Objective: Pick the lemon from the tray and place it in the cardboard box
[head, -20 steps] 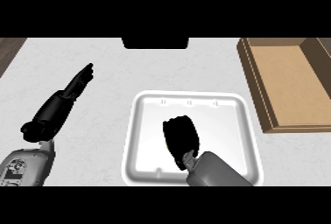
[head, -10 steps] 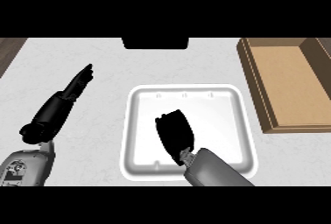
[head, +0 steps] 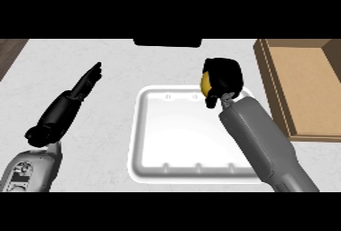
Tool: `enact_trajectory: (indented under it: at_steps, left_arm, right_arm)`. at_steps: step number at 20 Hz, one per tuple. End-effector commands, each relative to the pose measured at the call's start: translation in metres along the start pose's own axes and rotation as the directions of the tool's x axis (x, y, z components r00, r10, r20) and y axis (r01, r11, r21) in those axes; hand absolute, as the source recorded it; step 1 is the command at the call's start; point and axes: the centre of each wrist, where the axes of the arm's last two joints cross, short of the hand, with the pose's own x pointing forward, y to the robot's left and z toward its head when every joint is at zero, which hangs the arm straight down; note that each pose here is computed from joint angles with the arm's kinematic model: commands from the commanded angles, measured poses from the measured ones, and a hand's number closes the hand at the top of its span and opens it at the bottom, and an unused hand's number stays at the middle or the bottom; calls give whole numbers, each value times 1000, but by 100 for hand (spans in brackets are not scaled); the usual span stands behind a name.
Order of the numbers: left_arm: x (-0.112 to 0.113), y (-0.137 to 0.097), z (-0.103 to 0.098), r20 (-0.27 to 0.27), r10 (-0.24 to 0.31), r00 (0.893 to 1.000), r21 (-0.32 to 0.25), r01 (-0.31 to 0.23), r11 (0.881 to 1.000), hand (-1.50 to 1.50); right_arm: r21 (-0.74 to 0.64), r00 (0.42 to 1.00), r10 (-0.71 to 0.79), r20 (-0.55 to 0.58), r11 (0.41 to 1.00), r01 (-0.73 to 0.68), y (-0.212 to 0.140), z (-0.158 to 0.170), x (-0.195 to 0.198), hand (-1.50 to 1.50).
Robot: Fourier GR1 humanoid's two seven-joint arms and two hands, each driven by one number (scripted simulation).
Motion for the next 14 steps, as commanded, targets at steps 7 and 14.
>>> enact_trajectory:
  at_steps: [7,14]
  left_arm:
    - [-2,-17,-6,1,-14,1000,-23,14,1000,0]
    - [1,6,-4,-2,-10,1000,-21,10,1000,0]
  right_arm:
    - [-260,976,-36,-213,965,-22,-113,-72,-25,150]
    - [-535,841,-324,-434,843,48,-144,-82,-53,150]
